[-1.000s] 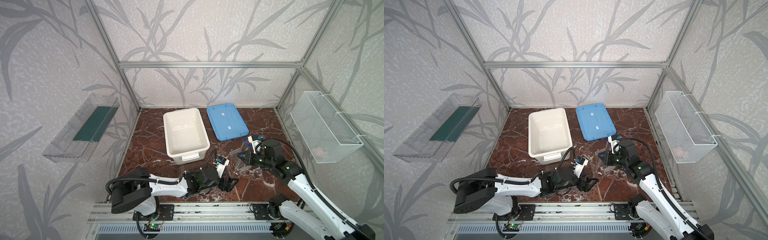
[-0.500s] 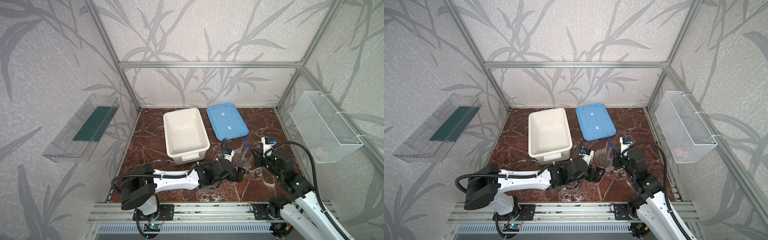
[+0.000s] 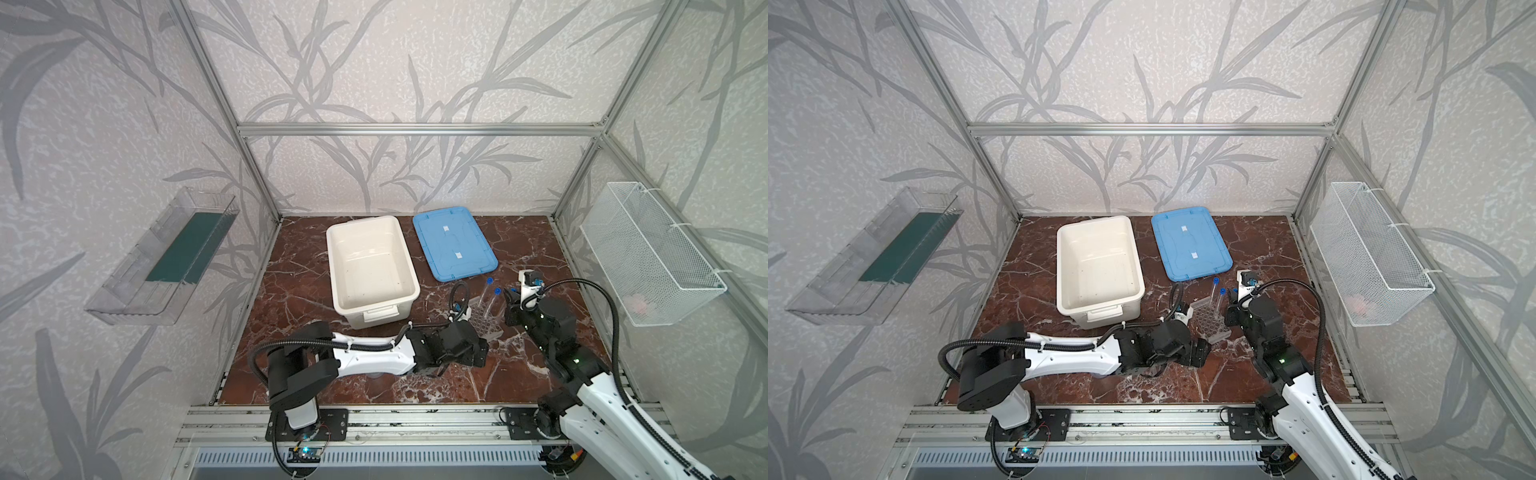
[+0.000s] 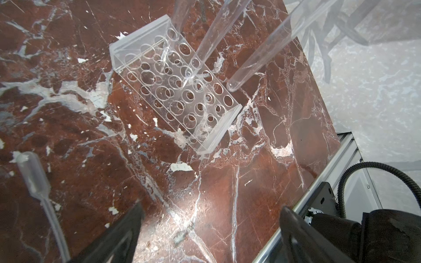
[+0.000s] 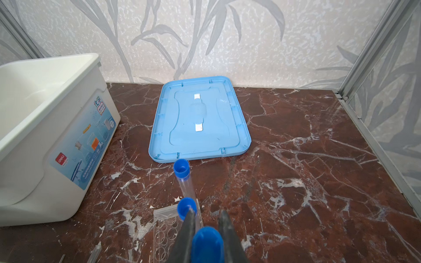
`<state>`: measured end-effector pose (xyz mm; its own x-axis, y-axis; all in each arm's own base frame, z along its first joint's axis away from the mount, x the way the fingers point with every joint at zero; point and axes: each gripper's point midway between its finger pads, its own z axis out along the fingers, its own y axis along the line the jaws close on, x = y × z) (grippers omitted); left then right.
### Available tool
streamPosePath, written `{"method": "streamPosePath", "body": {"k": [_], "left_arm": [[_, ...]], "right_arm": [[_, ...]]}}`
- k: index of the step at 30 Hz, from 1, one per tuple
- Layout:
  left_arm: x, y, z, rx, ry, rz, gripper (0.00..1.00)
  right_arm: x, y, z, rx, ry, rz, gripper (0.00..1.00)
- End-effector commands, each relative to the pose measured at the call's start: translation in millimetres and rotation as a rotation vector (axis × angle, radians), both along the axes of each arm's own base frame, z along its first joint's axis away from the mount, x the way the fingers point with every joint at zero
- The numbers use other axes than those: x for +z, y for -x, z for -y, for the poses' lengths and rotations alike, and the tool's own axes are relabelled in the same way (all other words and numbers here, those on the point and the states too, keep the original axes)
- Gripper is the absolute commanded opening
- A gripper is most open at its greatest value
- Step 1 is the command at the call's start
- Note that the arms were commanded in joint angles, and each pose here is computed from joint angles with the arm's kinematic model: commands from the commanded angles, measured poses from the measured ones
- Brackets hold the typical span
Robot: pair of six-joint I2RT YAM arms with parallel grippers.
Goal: Organize the chemistry lab equipment
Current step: 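Lower the tube into the rack with the right gripper while the left opens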
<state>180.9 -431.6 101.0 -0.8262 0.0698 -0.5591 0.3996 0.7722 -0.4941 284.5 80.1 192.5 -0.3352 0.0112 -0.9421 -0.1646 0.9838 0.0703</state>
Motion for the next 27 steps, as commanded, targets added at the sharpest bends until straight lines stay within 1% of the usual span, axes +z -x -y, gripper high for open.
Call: {"method": "streamPosePath", "body": {"k": [1,5,12,15,18,19,21,22,25,27], "left_arm": [[-2,-1,5,0.008,-0.014,-0.016,0.95],[-5,-1,8,0.004,-0.025,-0.025,0.95],[-8,-3,7,0.017,-0.034,-0.031,0.95],[-8,-4,6,0.02,-0.035,-0.032,0.95],[-7,-5,4,0.027,-0.04,-0.024,0.95],[-7,-6,4,0.03,-0.042,-0.022,0.95],[-7,-6,1,0.034,-0.051,-0.02,0.95],[-6,-7,-1,0.036,-0.058,-0.016,0.95],[-4,-9,-8,0.047,-0.086,0.002,0.95],[1,-12,-15,0.059,-0.107,0.024,0.95]], "right_arm": [[6,-8,3,-0.032,-0.004,0.061,0.18],[0,-10,0,-0.03,-0.029,0.05,0.18],[-18,-5,6,-0.054,-0.021,0.019,0.18],[-31,-4,6,-0.054,-0.024,0.0,0.19],[-33,-5,6,-0.063,-0.023,-0.024,0.2],[-34,-5,7,-0.065,-0.025,-0.028,0.22],[-36,-6,7,-0.074,-0.034,-0.038,0.27],[-38,-5,7,-0.077,-0.042,-0.052,0.32],[-39,0,10,-0.096,-0.063,-0.07,0.56],[-39,5,15,-0.114,-0.07,-0.074,0.67]]}}
